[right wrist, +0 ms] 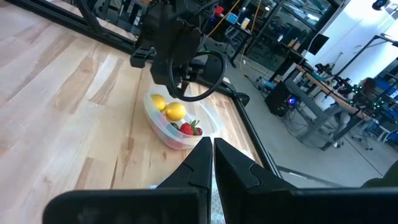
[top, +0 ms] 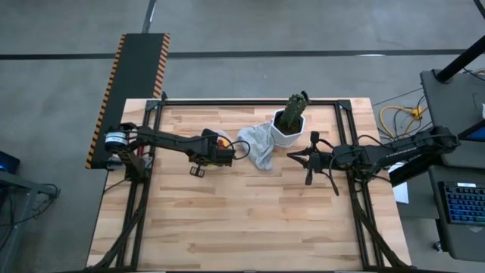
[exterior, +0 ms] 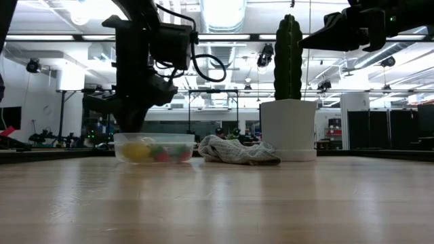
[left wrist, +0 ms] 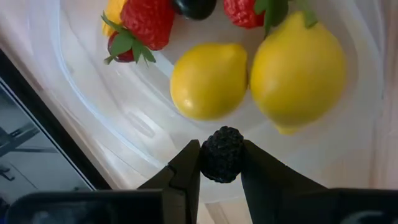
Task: Pick and placing Produce into tupperware
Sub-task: Put the blackberry into the transparent container, then return to Home Position
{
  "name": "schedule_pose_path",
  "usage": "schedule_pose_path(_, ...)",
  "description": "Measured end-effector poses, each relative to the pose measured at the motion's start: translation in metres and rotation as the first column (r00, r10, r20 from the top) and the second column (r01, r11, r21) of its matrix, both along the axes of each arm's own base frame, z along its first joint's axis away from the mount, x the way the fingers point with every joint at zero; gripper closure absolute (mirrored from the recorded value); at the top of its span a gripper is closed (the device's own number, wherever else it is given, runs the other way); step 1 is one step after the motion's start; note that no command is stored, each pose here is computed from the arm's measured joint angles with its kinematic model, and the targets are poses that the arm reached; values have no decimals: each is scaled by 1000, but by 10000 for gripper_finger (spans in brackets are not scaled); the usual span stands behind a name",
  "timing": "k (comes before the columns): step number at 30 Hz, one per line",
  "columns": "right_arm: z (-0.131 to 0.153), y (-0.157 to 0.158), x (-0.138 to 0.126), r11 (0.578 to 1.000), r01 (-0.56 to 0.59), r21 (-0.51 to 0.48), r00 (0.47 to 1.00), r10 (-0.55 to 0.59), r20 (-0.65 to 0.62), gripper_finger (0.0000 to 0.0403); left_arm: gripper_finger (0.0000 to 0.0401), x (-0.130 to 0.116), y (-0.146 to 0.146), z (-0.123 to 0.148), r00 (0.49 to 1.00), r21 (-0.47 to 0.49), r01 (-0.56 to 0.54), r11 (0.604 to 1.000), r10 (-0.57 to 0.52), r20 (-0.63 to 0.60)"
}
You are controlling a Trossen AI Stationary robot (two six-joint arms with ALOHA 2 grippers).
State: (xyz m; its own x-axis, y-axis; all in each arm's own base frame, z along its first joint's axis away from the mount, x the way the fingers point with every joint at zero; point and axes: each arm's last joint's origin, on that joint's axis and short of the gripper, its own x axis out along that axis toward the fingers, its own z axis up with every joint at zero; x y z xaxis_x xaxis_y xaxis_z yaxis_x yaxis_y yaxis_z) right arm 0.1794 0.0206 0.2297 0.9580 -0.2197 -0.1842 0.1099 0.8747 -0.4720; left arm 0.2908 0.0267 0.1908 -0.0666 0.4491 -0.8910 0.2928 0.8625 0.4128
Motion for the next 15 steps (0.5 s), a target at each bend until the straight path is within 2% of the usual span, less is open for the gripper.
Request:
schedule_pose_path(8,0,0,0,1000,0,0,1000,0,0,394,247,0,0,0,1000,4,-20,1000,20,10)
schedule_pose_path(15,0,0,0,1000,0,0,1000,0,-1,394,237,0,0,0,999,5,-29,1000,29,16)
